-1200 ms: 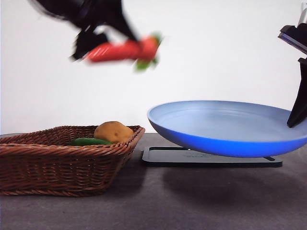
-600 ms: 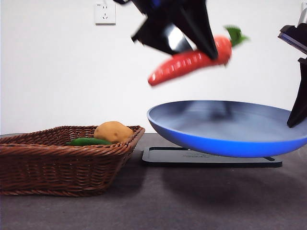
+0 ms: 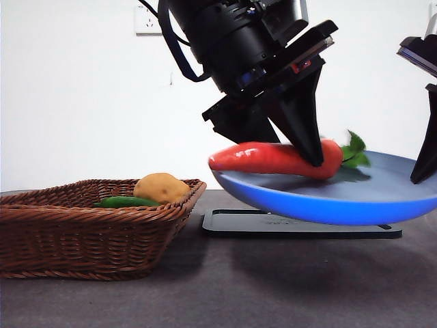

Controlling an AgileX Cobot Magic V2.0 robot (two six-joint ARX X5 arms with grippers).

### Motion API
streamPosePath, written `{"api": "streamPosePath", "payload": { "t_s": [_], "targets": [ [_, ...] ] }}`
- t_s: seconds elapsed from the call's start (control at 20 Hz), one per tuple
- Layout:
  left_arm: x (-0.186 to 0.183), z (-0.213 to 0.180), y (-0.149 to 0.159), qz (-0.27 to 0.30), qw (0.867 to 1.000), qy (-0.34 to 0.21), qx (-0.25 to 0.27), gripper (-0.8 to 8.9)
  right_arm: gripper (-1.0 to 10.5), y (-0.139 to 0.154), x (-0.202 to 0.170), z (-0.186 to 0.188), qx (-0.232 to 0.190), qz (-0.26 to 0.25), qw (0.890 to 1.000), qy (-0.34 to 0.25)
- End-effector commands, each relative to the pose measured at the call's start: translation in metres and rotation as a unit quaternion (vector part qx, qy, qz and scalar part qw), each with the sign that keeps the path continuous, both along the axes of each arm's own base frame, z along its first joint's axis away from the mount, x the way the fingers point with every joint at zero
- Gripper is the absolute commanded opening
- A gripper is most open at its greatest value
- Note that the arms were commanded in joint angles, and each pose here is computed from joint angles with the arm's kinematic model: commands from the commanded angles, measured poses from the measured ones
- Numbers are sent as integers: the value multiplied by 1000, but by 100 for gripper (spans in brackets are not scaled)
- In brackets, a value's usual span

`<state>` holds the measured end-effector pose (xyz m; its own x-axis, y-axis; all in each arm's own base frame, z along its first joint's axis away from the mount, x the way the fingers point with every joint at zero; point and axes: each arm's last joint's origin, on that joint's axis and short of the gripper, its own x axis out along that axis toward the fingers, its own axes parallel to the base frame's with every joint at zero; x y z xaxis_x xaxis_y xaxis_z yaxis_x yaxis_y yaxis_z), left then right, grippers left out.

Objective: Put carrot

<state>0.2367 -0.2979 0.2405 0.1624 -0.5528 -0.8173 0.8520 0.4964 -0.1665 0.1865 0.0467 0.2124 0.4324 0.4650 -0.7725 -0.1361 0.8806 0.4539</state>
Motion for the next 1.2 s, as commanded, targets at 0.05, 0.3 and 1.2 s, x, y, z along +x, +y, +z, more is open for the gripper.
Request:
{"api": "streamPosePath", "payload": {
  "t_s": [0.05, 0.3, 1.2],
  "targets": [
    [-3, 6, -4, -14, 1000, -5, -10, 243, 3, 1, 4, 4, 12, -12, 1000, 0],
    [-14, 57, 10, -13, 999, -26, -32, 243, 3, 0, 24, -1, 7, -28, 999, 29],
    [-42, 111, 33, -22, 999, -30, -36, 243, 58, 0, 204, -43, -11, -55, 994, 92]
  ]
}}
